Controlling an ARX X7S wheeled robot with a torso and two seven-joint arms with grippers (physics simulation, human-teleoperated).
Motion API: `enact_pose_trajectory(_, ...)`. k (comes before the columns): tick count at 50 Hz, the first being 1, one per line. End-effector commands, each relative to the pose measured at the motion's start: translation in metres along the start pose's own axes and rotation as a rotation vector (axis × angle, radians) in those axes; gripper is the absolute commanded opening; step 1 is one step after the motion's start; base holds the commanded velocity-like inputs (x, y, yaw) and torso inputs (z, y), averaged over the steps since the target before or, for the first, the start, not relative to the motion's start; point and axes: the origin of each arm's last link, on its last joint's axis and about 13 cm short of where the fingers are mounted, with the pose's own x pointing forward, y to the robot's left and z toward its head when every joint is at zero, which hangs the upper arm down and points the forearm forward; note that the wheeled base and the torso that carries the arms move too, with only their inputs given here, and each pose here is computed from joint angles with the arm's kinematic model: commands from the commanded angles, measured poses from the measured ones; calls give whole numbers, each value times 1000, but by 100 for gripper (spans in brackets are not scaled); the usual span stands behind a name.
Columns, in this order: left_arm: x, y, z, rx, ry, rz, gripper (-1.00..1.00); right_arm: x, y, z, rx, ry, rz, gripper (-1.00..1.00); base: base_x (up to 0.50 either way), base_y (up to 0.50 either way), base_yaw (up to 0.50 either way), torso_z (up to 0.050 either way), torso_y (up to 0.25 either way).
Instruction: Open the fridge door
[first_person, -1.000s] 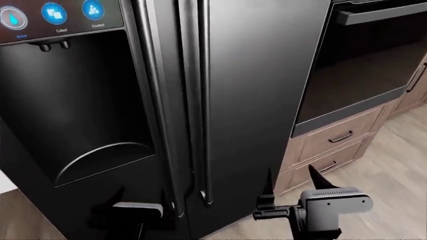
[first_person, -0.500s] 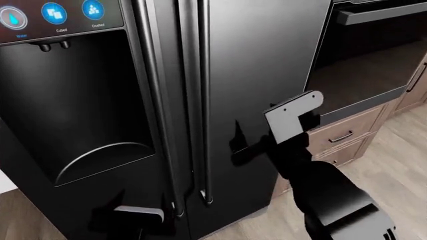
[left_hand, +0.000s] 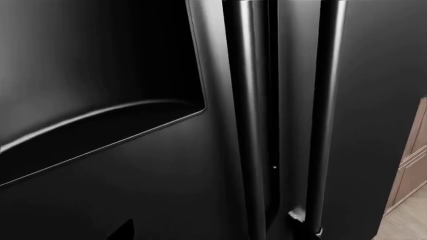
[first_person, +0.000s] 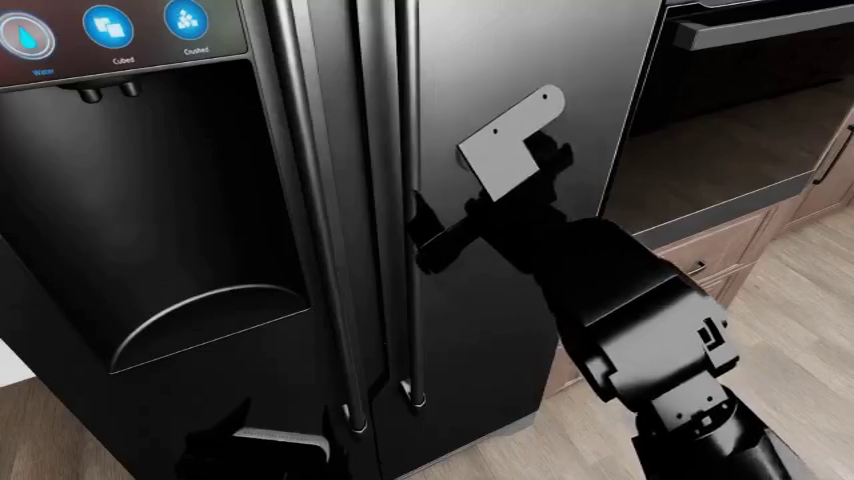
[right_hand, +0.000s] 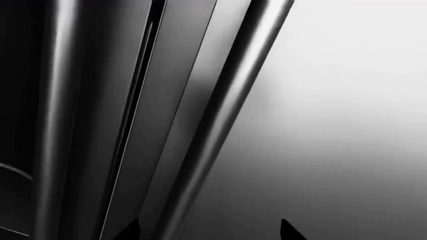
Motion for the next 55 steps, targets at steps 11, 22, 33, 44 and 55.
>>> enact_pose_trajectory(11, -3, 0, -5, 18, 19, -6, 100, 24, -2, -3, 37, 6, 82, 100, 0, 0, 0, 0, 0)
enact_pose_trajectory(22, -3, 1, -8, 21, 28, 5, 100, 51, -11, -11, 50, 4, 113, 100, 0, 0, 0, 0, 0)
enact_pose_trajectory(33, -7, 0, -10, 27, 33, -4, 100, 64, -9, -15, 67, -17, 153, 100, 0, 0, 0, 0, 0)
enact_pose_trajectory(44, -8, -1, -12, 27, 35, -9, 100, 77, -7, -24, 71, 4, 183, 100, 0, 0, 0, 0, 0)
enact_pose_trajectory(55, -9, -1, -11, 30, 34, -7, 100, 83, -13, -29, 66, 8, 178, 100, 0, 0, 0, 0, 0)
